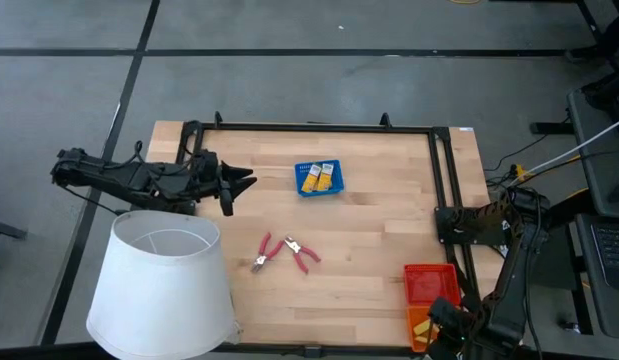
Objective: Pick & Place School Supplies
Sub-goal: Put the yellow eraser into the orange bin, then put the pink hole puncher into the red bin
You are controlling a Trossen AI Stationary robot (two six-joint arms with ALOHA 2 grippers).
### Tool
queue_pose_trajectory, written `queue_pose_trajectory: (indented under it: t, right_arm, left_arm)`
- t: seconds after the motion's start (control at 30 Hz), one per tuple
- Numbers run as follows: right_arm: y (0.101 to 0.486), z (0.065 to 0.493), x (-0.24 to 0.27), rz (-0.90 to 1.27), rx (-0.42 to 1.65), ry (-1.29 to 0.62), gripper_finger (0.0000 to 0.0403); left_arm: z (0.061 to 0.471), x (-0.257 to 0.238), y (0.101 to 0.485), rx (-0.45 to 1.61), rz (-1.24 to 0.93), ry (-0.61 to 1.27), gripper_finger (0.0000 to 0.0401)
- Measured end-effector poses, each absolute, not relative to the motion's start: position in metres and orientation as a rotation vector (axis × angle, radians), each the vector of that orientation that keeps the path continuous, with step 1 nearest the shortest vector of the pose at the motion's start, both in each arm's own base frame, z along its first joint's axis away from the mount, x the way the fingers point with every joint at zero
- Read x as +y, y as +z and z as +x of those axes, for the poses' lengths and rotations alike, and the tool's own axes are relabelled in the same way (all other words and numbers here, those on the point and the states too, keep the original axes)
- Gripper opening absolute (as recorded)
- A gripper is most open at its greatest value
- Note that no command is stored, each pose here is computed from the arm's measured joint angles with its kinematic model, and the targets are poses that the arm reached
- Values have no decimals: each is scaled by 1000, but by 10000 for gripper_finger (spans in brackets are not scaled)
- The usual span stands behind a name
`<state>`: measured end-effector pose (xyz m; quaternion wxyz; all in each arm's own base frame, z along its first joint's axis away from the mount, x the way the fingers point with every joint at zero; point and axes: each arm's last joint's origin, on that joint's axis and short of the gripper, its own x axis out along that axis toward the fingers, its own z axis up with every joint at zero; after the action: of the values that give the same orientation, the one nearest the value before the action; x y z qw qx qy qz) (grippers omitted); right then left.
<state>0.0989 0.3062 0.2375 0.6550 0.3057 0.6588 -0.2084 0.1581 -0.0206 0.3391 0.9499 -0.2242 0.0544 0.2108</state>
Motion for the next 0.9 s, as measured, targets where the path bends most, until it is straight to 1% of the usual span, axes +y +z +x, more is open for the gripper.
queue_pose_trajectory:
  t: [0.07, 0.17, 0.3, 0.4, 0.53, 0.67, 0.8, 0.9]
  right_arm:
    - [238, 99, 306, 693, 1494, -472, 123]
    - [238, 99, 306, 694, 1494, -473, 137]
    - [238, 99, 306, 695, 1482, -471, 135]
    - [238, 102, 306, 706, 1435, -462, 127]
    - [240, 117, 306, 762, 1283, -455, 119]
    - [250, 143, 298, 800, 1070, -452, 116]
    - [268, 169, 274, 803, 881, -468, 116]
    - [285, 193, 247, 758, 795, -472, 116]
  left_arm:
    - [159, -21, 338, 120, -453, 426, 139]
    - [160, -21, 337, 122, -457, 427, 139]
    - [162, -22, 337, 126, -458, 424, 139]
    - [162, -22, 336, 135, -458, 413, 139]
    - [165, -24, 334, 160, -457, 381, 139]
    - [171, -28, 329, 228, -446, 281, 139]
    - [181, -30, 320, 304, -454, 247, 139]
    - [191, -27, 311, 379, -475, 226, 139]
